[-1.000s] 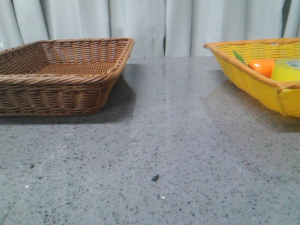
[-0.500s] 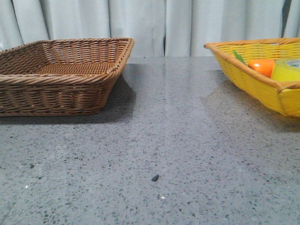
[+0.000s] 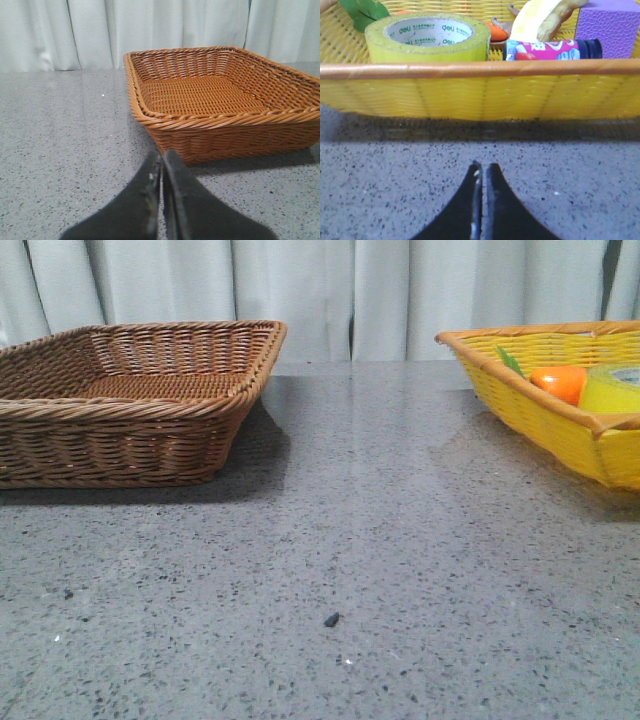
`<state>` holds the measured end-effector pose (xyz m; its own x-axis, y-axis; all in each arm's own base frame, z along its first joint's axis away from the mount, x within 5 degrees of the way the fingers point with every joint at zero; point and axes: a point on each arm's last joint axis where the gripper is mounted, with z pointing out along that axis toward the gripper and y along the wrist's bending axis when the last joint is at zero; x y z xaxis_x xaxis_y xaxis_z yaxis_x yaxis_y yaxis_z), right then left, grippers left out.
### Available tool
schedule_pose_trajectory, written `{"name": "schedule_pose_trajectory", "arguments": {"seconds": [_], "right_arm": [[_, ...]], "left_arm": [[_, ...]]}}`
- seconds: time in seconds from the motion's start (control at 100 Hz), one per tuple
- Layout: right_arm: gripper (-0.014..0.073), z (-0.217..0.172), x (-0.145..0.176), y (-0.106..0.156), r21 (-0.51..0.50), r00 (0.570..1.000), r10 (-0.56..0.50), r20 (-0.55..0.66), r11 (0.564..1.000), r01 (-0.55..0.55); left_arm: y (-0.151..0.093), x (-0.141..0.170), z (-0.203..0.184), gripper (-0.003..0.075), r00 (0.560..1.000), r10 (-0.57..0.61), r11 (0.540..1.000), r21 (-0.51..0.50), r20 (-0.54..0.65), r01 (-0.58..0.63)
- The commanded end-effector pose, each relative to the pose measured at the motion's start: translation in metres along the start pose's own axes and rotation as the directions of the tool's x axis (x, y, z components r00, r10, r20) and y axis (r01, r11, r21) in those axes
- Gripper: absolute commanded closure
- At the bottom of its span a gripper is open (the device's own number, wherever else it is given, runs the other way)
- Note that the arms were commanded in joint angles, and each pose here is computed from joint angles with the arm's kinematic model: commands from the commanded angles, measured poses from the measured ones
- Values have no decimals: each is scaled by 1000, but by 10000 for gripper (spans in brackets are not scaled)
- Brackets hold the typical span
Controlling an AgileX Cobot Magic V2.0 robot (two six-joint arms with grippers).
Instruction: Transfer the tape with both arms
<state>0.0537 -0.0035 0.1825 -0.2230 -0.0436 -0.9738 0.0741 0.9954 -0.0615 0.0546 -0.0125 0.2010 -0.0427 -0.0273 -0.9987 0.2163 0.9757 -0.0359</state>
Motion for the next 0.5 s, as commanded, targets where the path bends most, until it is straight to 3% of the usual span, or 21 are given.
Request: {"name": "schedule_pose_trajectory", "arguments": {"seconds": [0.0,0.17,0.33,0.49], "right_arm": [[662,0,-6,-2,22,992,2,127,1000,-5],[662,-4,-22,-5,55,954,-5,300,998,-12],[662,-11,-38,-8,82,877,1,481,996,-46],[662,-14,-45,-9,79,867,9,498,995,-55]], "left_arm": [[0,-6,-2,741,994,-25,1000,-1,109,25],[1,-12,-3,741,985,-25,1000,-1,169,25],[1,-29,-7,741,955,-42,999,2,292,43],[0,-53,-15,741,933,-42,999,8,357,42]]}}
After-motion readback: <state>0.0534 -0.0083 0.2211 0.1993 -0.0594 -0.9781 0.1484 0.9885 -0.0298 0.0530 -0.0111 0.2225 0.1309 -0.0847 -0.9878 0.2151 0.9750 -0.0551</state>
